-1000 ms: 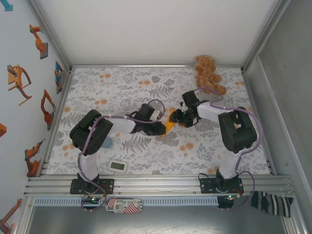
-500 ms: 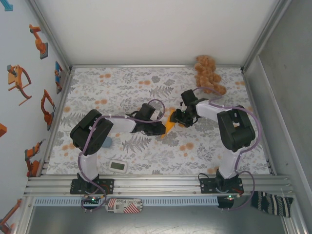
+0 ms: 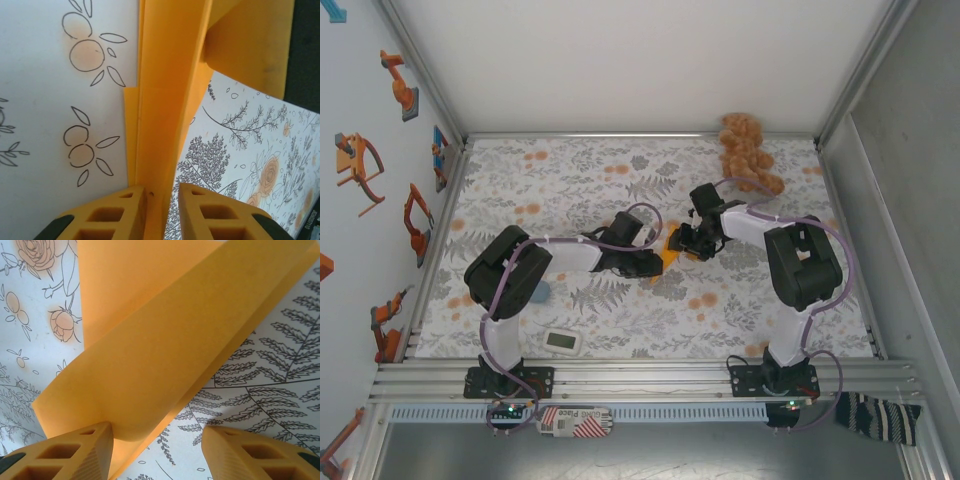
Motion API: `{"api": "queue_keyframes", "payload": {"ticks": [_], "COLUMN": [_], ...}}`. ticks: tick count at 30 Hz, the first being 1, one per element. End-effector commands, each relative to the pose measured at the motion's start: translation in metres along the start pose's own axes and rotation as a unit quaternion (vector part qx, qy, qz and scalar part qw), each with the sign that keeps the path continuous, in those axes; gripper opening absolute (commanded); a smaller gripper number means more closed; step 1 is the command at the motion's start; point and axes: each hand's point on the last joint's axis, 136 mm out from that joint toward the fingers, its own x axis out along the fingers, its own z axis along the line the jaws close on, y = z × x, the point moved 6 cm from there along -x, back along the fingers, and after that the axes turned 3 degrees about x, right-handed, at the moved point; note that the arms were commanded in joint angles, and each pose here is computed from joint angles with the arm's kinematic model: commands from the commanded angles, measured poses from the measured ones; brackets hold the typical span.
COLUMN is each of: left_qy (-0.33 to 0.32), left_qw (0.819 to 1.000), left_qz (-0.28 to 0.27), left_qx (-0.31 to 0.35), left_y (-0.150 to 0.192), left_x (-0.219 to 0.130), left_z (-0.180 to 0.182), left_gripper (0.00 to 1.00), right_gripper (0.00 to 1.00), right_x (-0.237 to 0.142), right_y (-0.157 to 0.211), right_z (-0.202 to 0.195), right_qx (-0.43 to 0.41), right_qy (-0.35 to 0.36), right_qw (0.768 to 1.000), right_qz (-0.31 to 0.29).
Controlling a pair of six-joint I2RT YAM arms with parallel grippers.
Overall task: Fold a paper plane with a square sheet of paper (pick it up from the middle)
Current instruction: Fold the wing for the fifth time at the center of the table.
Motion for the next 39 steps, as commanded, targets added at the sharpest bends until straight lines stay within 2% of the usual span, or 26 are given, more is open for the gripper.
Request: {"api": "queue_keyframes", "payload": {"ticks": [1, 6, 14, 30, 39], "left_qy": [-0.039, -0.045, -0.029, -0.043, -0.051], "left_qw": [0.999, 0.999, 1.0, 0.998, 0.998], "left_qz": [0.029, 0.019, 0.011, 0.035, 0.047], "left_qx": [-0.004, 0.006, 0.003, -0.004, -0.004], "left_y": [0.013, 0.012, 0.011, 0.017, 0.022], "left_x": [-0.009, -0.024, -0.028, -0.018, -0.009], "left_z": [0.002, -0.004, -0.01, 0.0, 0.005], "left_gripper": [0.28, 0.3, 0.3, 0.15, 0.13], "right_gripper": [0.53, 0.53, 0.53, 0.52, 0.52], "right_x": [0.062, 0.062, 0.062, 0.063, 0.062], "right_y": [0.015, 0.015, 0.015, 0.016, 0.016], "right_z": [-0.063, -0.062, -0.061, -0.061, -0.06], "right_qx": [0.004, 0.003, 0.002, 0.003, 0.004], "right_qy": [0.124, 0.121, 0.119, 0.118, 0.118], "right_qw": [0.992, 0.992, 0.993, 0.993, 0.993], "right_qz": [0.023, 0.021, 0.022, 0.022, 0.022]}}
